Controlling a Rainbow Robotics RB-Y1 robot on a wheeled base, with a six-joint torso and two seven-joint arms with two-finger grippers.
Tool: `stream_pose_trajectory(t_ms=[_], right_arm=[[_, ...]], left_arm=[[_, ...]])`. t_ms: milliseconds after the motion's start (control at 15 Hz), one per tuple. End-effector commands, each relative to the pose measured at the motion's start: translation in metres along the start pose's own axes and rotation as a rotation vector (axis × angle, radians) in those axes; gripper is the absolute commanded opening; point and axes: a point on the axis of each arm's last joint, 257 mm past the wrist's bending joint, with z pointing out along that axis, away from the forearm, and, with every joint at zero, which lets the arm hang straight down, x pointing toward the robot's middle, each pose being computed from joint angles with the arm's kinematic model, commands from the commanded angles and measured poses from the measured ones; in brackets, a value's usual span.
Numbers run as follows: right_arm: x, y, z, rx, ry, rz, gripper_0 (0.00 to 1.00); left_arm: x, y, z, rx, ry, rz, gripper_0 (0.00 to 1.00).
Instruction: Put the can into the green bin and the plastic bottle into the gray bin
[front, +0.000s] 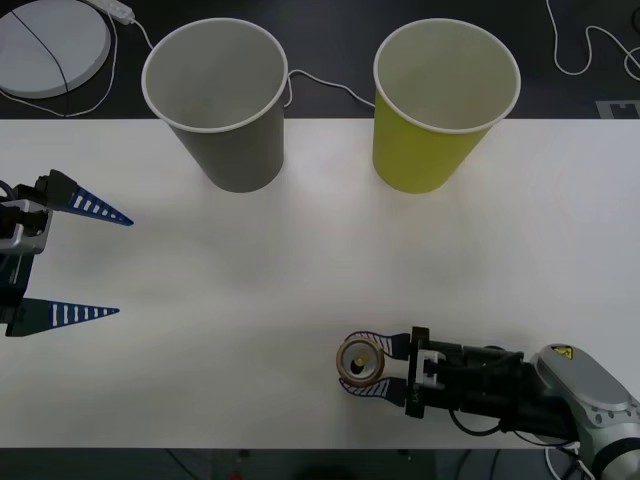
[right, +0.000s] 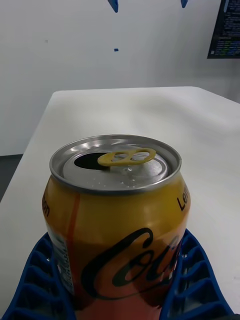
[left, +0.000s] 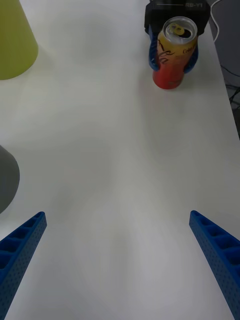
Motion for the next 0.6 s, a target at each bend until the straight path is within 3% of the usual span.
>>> stream_pose_trajectory(t_ms=[67, 333, 600], right_arm=[[-0.007, -0.008, -0.004, -0.007, 0.010, 0.009, 0.00], [-0.024, -0.028, -0.033, -0.016, 0.131, 0.023, 0.00], [-0.044, -0.048, -0.063, 0.016, 0.264, 0.092, 0.00]], left_arm=[[0.000, 0.000, 0.000, 0.000, 0.000, 0.000, 1.00], [0.000, 0.000, 0.000, 0.000, 0.000, 0.000, 1.00], [0.000, 0.000, 0.000, 0.000, 0.000, 0.000, 1.00]])
